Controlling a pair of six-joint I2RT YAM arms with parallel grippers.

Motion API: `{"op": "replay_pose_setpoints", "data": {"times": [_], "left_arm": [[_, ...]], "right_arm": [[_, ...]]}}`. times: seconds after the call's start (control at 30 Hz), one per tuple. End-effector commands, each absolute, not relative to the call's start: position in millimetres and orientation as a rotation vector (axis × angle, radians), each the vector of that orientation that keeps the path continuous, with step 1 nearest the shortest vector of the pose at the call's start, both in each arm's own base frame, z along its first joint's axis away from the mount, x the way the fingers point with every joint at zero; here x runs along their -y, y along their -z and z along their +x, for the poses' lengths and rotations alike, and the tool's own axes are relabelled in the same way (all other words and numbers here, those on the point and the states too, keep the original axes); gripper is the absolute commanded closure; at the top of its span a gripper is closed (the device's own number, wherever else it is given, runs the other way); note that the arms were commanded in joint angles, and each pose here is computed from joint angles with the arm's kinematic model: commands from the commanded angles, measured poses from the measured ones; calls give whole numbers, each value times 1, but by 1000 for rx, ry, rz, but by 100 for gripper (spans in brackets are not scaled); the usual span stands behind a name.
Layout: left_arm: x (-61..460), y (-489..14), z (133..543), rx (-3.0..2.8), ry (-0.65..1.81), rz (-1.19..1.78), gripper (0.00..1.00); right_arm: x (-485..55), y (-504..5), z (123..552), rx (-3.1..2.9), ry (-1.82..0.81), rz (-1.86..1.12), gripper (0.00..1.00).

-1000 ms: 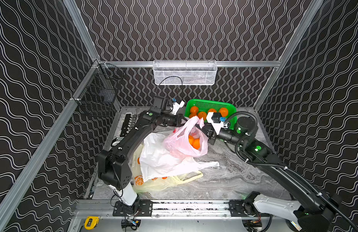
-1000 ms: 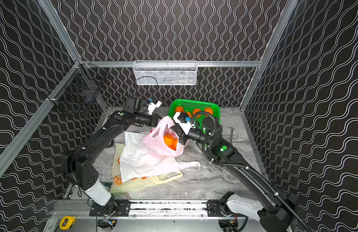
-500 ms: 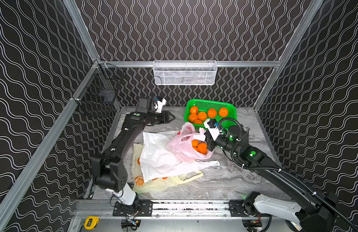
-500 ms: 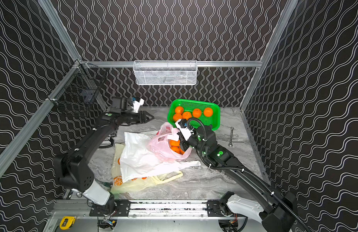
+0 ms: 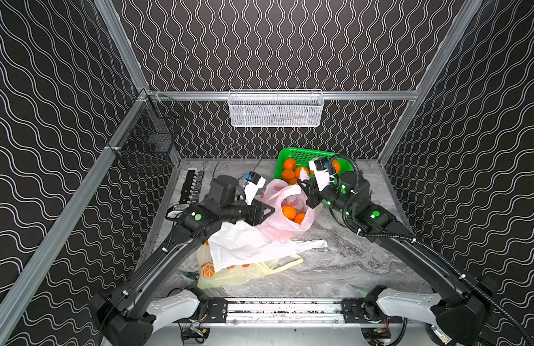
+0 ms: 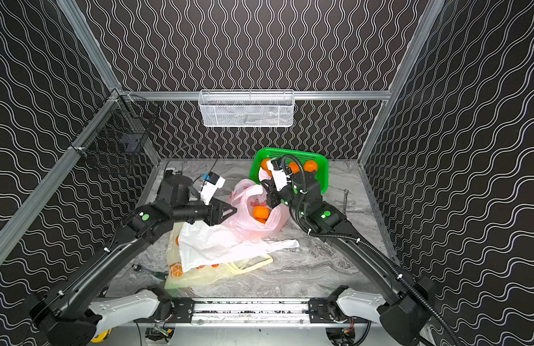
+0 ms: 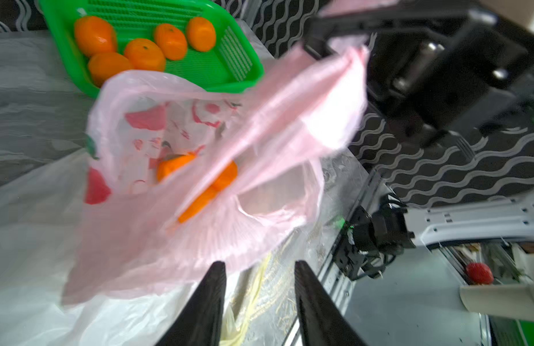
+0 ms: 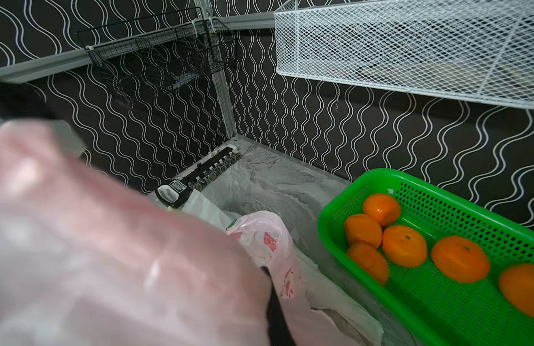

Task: Place the oranges into plastic bags & tie knots
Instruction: Tie the plastic bag at the center of the board.

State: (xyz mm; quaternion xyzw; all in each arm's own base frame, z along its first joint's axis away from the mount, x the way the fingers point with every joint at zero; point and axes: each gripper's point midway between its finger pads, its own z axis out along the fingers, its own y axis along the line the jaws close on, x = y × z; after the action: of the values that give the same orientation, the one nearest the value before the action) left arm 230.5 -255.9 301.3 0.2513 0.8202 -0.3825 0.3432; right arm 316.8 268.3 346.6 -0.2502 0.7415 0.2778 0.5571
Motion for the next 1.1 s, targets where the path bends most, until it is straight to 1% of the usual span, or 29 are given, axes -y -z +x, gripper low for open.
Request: {"op": "replay_pose_setpoints", "data": {"times": [0.0,0.07,0.13,0.17,0.23,0.3,0.4,0.57,0.6,0.67,0.73,0.8,0.9,1.07], "left_arm": [[282,-309,218,-2058,1116,731,75],[304,-301,210,-2060,1158,806,77],[320,-288,215,-2082,1131,821,77],[323,-283,221,-2093,1115,805,75],[329,-276,238,-2093,1079,761,63],[340,-275,248,-2072,1100,756,53],[352,-273,265,-2069,1090,722,47],[337,-256,313,-2135,959,509,37],[330,-250,324,-2157,942,453,37],[315,-236,345,-2211,897,337,38],[300,-228,362,-2233,904,236,38],[293,-229,371,-2222,959,197,38],[297,-253,366,-2149,1053,277,37],[310,-307,324,-1986,1244,526,36]], "right_arm": [[-270,-344,317,-1790,-713,-568,100],[-269,-341,317,-1801,-710,-571,100],[-266,-339,315,-1803,-703,-559,100],[-264,-339,314,-1801,-700,-553,100],[-258,-335,313,-1803,-681,-535,100],[-253,-329,312,-1821,-655,-525,100],[-242,-322,311,-1843,-612,-489,100],[-222,-322,308,-1830,-545,-421,100],[-220,-309,306,-1850,-534,-429,100],[-219,-305,302,-1845,-536,-449,100],[-219,-301,298,-1834,-540,-468,100],[-219,-295,295,-1835,-538,-491,100],[-227,-287,286,-1807,-555,-591,100],[-233,-282,284,-1759,-527,-699,100]]}}
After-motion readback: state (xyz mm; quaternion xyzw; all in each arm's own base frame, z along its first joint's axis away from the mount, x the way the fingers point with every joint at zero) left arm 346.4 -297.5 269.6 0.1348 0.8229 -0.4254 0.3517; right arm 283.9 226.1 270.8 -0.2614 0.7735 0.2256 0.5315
